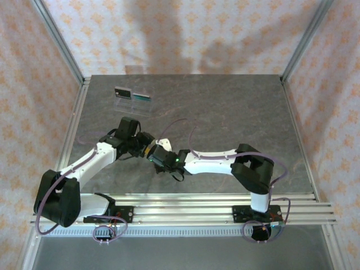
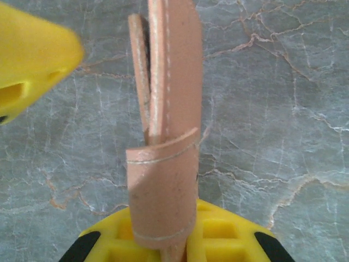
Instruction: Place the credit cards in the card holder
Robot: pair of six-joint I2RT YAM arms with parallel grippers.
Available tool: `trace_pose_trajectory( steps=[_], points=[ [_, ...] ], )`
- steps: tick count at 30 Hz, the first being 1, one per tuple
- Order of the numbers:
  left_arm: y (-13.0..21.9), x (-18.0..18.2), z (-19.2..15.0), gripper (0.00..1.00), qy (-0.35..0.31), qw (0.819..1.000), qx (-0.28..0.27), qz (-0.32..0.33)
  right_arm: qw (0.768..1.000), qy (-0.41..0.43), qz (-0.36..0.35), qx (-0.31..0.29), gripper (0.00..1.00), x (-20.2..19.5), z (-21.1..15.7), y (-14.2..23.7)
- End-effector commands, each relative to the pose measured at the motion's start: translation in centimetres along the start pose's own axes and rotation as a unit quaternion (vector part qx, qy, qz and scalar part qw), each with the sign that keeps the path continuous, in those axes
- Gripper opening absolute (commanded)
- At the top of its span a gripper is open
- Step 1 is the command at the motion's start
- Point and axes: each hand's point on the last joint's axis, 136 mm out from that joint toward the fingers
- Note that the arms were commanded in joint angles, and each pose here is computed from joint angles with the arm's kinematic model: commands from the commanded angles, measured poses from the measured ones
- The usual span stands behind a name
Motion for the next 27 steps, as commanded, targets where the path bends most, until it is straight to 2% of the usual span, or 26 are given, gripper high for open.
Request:
trace_pose_trajectory(
  steps=[1, 8, 12, 14, 16, 23, 27],
  points=[
    [1.4, -0.2, 1.1, 0.74, -0.034, 0.999, -0.018, 0.027, 0.998, -0.009, -0.029, 0.046, 0.05, -1.8, -1.0, 1.0],
    [2.4, -0.9, 1.6, 0.76, -0.094, 0.995, -0.032, 0.024, 0.977, -0.137, 0.076, 0.145, 0.07, -3.9, -2.3, 1.9],
    [2.6, -0.5, 1.7, 0.76, -0.132, 0.99, -0.036, 0.033, 0.95, -0.209, 0.133, 0.189, 0.19, -4.8, -2.8, 1.4],
    [2.5, -0.4, 1.7, 0.76, -0.142, 0.989, -0.036, 0.033, 0.944, -0.228, 0.133, 0.196, 0.27, -5.4, -3.2, 0.9],
    [2.2, -0.1, 1.5, 0.76, -0.15, 0.988, -0.03, 0.037, 0.945, -0.239, 0.116, 0.193, 0.38, -6.5, -3.1, 0.6],
    [-0.2, 0.4, 0.1, 0.74, -0.171, 0.984, 0.026, 0.034, 0.956, -0.224, 0.066, 0.18, 0.49, -9.2, -2.5, 1.6],
    [0.1, 0.4, 0.5, 0.74, -0.193, 0.98, 0.022, 0.047, 0.964, -0.195, 0.038, 0.179, 0.57, -10.2, -2.4, 2.6]
  ],
)
Point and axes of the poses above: each hand's point on the last joint's axis, 136 mm out from that joint toward the fingers, its own y axis back along the fingers, its own x axis along the line the jaws close on, z = x × y, and after that the axes turned 13 degrees about -y, right-handed
